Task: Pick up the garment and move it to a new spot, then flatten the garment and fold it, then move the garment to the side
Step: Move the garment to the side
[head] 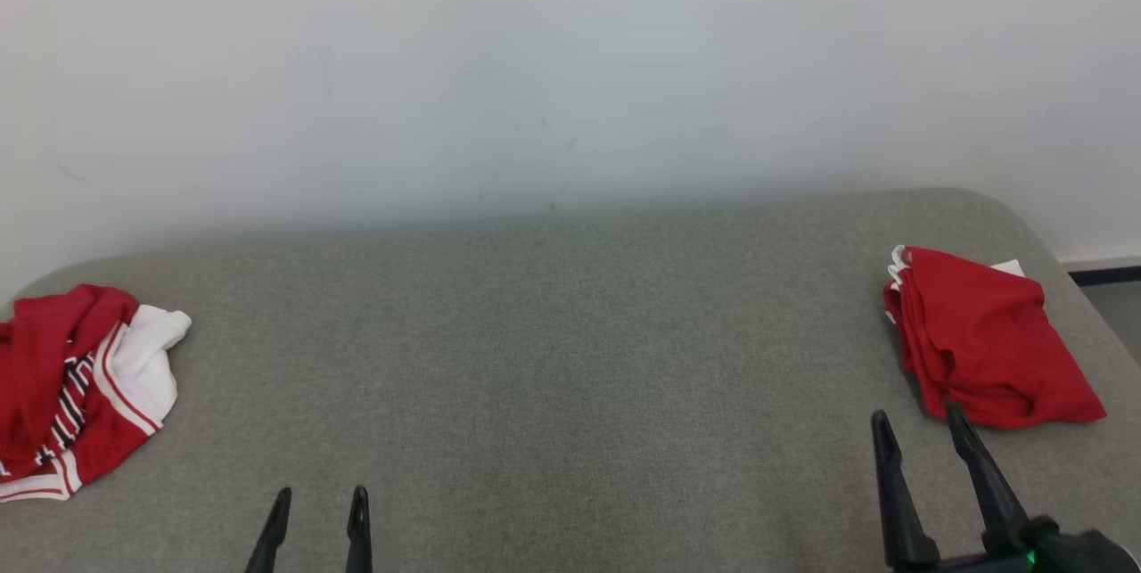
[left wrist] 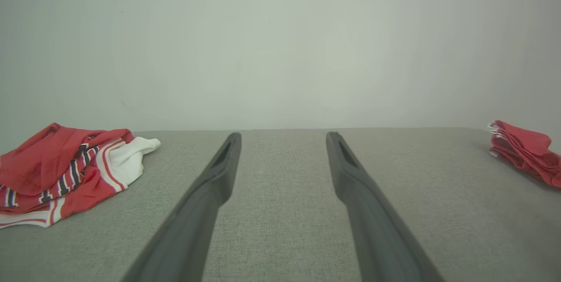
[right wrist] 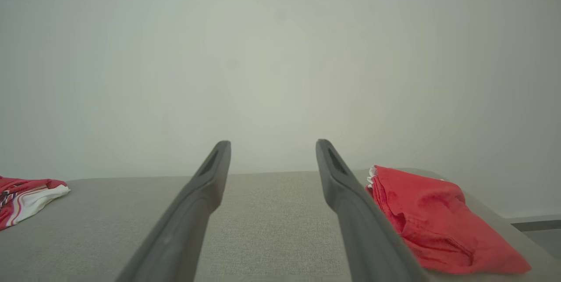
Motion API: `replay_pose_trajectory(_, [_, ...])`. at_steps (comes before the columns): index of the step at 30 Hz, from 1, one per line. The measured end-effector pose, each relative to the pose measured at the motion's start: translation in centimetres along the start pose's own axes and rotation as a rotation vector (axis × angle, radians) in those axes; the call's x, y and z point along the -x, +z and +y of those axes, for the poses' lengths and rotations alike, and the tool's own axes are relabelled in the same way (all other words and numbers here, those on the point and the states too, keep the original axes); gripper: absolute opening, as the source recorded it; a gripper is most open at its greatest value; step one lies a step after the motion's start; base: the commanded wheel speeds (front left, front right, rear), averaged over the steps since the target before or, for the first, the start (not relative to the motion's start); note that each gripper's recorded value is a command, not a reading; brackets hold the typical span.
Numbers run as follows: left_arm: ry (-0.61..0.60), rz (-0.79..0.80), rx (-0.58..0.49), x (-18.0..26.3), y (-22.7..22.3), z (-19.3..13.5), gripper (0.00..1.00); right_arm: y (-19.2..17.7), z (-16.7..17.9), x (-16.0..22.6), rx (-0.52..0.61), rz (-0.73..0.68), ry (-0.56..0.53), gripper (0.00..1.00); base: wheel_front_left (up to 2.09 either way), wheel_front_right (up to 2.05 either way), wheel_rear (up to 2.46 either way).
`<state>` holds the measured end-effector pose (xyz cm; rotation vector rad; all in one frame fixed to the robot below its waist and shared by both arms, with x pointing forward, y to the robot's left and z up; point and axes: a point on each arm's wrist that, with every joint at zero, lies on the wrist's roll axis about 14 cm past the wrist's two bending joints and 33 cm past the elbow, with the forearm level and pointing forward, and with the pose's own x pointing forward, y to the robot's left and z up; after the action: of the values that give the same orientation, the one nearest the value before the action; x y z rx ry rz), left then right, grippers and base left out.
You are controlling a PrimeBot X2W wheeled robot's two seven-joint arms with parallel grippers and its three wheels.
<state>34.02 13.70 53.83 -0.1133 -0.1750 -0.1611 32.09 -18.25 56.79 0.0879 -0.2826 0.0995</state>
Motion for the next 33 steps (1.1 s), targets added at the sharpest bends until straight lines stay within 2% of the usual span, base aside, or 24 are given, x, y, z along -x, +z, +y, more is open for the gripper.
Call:
replay_pose_trajectory(11, [0.007,0.035,-0.008,3.0,-1.0,0.4,1.0,-1.3,0.9,3.0,0.002,0.053,-0.004,1.0,0.0,0.0,0.0])
replay_pose_trajectory(33, [-0.011,0.046,-0.021,3.3,-1.3,0.1,1.0,-1.8,1.6,3.0,-0.009,0.07,0.011,1.0,0.0,0.0,0.0])
